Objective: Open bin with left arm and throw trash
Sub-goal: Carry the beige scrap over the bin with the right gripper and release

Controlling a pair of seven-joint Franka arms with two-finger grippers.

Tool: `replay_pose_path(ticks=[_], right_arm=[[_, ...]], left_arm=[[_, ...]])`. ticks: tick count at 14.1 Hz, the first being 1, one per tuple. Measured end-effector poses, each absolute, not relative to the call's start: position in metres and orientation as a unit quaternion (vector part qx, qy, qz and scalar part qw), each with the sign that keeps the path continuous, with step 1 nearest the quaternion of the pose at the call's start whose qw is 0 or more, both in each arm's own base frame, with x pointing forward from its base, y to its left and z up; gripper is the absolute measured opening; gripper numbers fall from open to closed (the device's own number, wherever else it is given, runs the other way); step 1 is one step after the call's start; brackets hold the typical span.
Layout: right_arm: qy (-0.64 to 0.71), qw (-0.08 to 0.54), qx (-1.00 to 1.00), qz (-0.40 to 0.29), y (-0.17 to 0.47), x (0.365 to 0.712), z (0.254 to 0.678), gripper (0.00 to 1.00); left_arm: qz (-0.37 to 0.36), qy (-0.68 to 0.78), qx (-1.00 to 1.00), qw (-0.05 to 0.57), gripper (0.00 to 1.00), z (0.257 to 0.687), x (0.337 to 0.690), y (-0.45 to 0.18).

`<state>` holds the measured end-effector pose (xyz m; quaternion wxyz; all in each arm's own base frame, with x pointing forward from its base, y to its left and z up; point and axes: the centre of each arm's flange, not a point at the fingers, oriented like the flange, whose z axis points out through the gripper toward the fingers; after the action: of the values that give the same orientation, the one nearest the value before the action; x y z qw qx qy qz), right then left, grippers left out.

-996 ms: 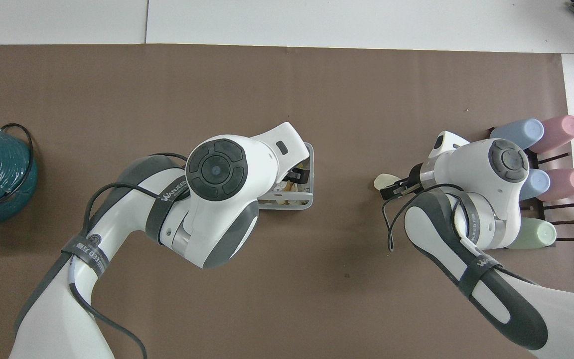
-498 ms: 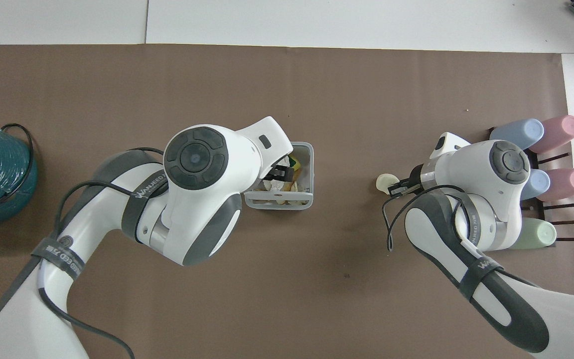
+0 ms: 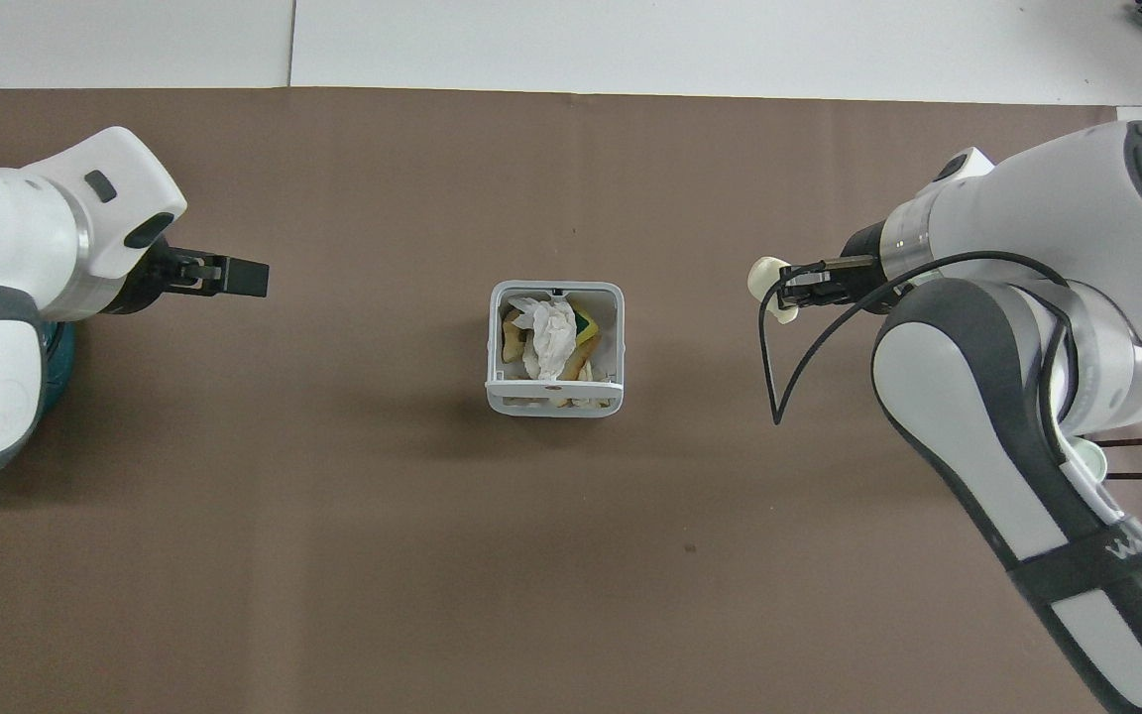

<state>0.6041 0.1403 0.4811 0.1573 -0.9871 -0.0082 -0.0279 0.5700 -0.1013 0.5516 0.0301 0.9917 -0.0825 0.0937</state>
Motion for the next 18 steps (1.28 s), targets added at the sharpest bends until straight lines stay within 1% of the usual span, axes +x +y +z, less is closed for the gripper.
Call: replay_pose_path(ticks=[1,3,5,7,10,15,18], right_arm=[[0.017,0.178,-0.983,-0.031,0.158,0.604,0.488,0.07],[0.056,0.198,-0.978,-0.039,0.204,0.601,0.491,0.07],[0.081,0.21,-0.973,-0.042,0.257,0.591,0.482,0.07],[0.096,0.22,-0.97,-0.04,0.297,0.583,0.467,0.07],[0.1,0.219,-0.97,-0.026,0.315,0.58,0.446,0.07],[0.094,0.21,-0.973,-0.002,0.328,0.575,0.418,0.07],[0.094,0.207,-0.974,0.001,0.327,0.573,0.415,0.36]], left_arm=[[0.093,-0.081,0.992,0.028,1.0,0.559,0.568,-0.083],[0.088,-0.083,0.992,0.024,1.0,0.576,0.565,-0.058],[0.084,-0.086,0.992,0.022,1.0,0.601,0.563,-0.046],[0.078,-0.088,0.993,0.022,1.0,0.625,0.56,-0.045],[0.056,-0.092,0.994,0.022,1.0,0.642,0.552,-0.046],[0.001,-0.095,0.995,0.023,1.0,0.636,0.539,-0.048],[-0.002,-0.095,0.995,0.023,1.0,0.635,0.539,-0.048]])
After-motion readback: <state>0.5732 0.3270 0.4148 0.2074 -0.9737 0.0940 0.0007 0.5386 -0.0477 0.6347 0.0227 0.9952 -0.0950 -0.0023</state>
